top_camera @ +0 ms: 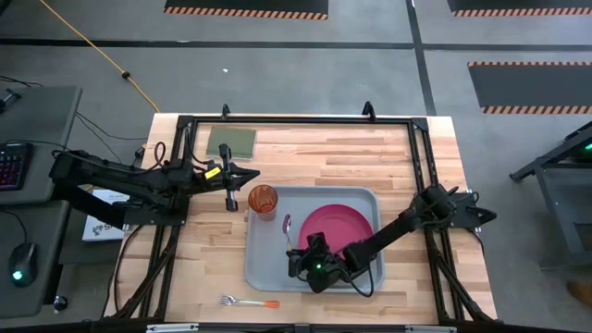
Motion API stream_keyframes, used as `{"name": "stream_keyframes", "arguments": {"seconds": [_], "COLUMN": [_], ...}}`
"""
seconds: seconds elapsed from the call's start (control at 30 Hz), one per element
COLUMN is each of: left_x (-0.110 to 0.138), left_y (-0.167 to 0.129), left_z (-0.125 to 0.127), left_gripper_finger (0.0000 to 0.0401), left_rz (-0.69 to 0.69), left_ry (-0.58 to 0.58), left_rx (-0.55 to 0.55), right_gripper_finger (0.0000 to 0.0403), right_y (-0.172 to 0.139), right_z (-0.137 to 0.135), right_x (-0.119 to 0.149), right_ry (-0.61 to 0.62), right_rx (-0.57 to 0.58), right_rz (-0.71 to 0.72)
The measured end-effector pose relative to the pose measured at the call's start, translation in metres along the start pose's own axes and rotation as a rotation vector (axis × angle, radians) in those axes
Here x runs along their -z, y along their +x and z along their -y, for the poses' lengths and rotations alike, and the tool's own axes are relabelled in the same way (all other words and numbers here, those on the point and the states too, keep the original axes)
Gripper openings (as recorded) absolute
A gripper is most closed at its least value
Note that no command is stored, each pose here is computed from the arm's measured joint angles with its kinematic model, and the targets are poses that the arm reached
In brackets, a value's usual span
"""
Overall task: Pick and place plate/cup/fork/spoon on tray
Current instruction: Put the orange spoon to the left side of the pink plate on the gray tray
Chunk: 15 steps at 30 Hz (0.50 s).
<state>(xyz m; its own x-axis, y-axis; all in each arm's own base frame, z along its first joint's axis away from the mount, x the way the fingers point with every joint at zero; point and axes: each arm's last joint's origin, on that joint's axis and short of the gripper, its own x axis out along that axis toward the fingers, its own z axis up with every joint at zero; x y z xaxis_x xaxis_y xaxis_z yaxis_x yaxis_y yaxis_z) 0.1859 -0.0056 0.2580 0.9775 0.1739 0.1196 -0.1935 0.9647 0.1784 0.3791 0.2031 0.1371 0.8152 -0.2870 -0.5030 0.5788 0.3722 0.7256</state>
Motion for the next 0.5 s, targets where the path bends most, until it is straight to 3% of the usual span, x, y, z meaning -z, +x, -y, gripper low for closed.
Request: {"name": "stream_keyframes", "arguments": {"seconds": [0.5], "left_x": [0.0], "left_y": [0.0], "left_z": [-0.0001], "left_gripper_finger": [0.0003], "left_rz": [0.0], "left_ry": [0.0], "left_rx": [0.0], "right_gripper_finger": [0.0068], "right_y": [0.0056], "right_z": [0.0031], "right_x": [-0.0065], "right_ry": [-0.01], "right_rx": [0.031], "right_rz": [0.004]}}
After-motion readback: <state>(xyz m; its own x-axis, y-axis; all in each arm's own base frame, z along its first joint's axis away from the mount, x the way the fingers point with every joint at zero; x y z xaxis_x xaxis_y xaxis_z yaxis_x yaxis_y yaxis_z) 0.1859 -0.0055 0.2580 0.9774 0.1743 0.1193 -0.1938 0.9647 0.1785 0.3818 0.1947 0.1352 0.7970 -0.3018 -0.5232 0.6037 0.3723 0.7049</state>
